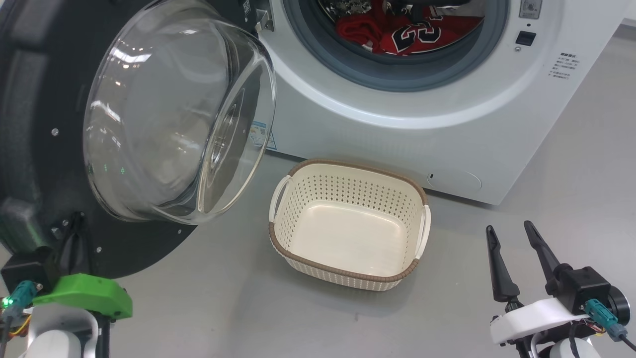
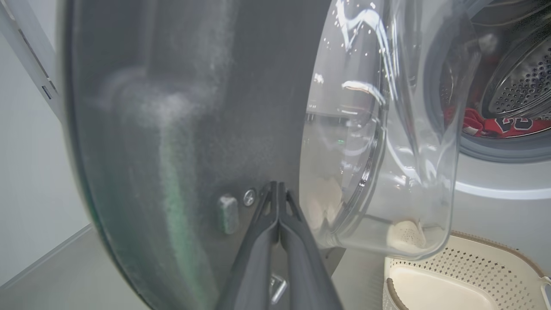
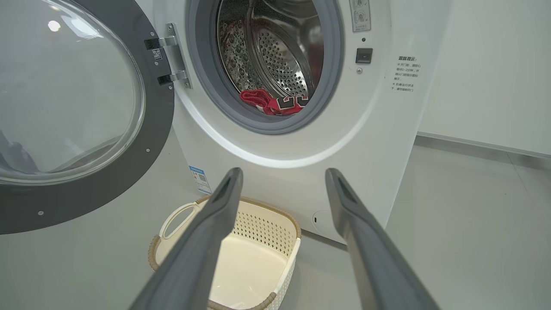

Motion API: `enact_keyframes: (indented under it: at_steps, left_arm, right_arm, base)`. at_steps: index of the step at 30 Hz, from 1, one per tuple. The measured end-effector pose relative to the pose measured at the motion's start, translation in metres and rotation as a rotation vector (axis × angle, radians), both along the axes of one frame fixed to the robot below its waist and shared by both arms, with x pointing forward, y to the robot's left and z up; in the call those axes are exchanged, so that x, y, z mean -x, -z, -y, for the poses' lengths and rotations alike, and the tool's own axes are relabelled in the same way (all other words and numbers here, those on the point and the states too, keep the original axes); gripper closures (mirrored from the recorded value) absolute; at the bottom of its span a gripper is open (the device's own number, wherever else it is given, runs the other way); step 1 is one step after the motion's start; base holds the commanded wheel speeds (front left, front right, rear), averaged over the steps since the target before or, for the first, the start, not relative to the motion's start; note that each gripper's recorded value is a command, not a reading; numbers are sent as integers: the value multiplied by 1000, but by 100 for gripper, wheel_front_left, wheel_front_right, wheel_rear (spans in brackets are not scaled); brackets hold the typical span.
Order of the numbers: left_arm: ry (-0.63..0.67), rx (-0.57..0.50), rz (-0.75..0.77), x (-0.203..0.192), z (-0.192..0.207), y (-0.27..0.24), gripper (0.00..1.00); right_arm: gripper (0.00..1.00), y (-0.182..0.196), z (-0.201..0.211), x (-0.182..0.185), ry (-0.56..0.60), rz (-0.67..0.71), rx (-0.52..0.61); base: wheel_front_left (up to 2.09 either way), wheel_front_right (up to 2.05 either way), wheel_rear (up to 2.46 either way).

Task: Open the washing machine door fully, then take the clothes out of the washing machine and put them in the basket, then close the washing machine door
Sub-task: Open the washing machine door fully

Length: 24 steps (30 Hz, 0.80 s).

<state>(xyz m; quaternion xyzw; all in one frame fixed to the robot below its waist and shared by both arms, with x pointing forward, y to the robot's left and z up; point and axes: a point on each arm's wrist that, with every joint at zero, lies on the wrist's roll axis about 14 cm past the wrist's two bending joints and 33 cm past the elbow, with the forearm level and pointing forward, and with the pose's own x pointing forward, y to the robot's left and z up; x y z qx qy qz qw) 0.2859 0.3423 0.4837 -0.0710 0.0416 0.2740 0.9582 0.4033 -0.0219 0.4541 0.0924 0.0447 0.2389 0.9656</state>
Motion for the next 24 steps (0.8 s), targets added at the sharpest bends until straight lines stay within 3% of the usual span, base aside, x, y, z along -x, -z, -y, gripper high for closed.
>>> enact_keyframes:
  at_steps: [12,24]
  left_arm:
    - [-84,-8,15,-3,-33,-1,100]
    - [-107,-10,22,-1,-36,5,100]
  right_arm:
    - [0,3,9,-1,27,-7,4]
    - [0,2,11,0,33,-5,5]
  base:
    - [0,0,0]
    - [0,0,0]
